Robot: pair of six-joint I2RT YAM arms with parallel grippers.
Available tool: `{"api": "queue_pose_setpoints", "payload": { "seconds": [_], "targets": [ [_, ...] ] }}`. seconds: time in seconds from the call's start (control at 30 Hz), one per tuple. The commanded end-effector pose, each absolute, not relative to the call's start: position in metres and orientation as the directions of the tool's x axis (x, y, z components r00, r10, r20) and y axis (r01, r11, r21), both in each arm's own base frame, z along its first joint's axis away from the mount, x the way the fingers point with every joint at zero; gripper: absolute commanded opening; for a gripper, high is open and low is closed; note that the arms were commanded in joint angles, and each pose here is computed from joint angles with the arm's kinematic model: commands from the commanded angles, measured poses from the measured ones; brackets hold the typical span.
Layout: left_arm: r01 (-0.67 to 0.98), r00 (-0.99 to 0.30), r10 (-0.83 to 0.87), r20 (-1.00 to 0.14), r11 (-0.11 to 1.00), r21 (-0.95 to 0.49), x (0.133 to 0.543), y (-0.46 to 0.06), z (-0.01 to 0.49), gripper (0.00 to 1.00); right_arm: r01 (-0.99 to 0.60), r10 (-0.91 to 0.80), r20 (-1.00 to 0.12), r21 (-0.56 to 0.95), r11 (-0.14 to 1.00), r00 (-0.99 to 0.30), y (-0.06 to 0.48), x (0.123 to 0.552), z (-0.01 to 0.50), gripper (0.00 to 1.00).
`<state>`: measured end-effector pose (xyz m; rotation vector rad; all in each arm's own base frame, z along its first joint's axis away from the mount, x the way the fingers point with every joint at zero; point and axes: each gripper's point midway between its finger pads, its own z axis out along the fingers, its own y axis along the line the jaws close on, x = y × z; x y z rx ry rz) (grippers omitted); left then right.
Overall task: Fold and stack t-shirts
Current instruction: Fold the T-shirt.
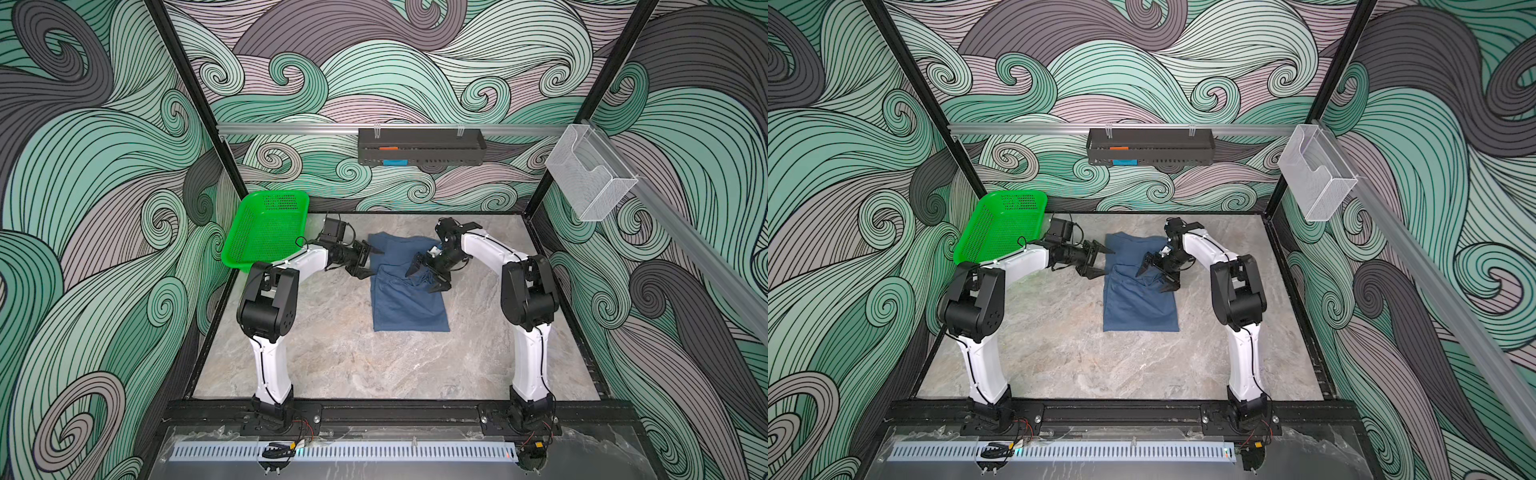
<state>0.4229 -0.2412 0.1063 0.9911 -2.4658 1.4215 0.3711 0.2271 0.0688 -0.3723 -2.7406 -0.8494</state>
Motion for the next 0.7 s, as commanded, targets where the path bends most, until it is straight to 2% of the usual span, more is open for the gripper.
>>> {"api": "queue_pose_setpoints", "payload": {
  "seconds": [0.0,0.67],
  "targets": [
    [-0.593,-0.785,-0.454,0.421,0.354,-0.724,0.414,-0.241,0.106,0.72,0.353,0.176,0.363,0.508,0.786,-0.915,0.238,0.372,0.059,0.98],
    [-0.617,-0.776,-0.435,0.456,0.376,-0.692,0.394,-0.238,0.084,0.71,0.396,0.228,0.348,0.558,0.729,-0.909,0.261,0.429,0.056,0.98]
  ]
}}
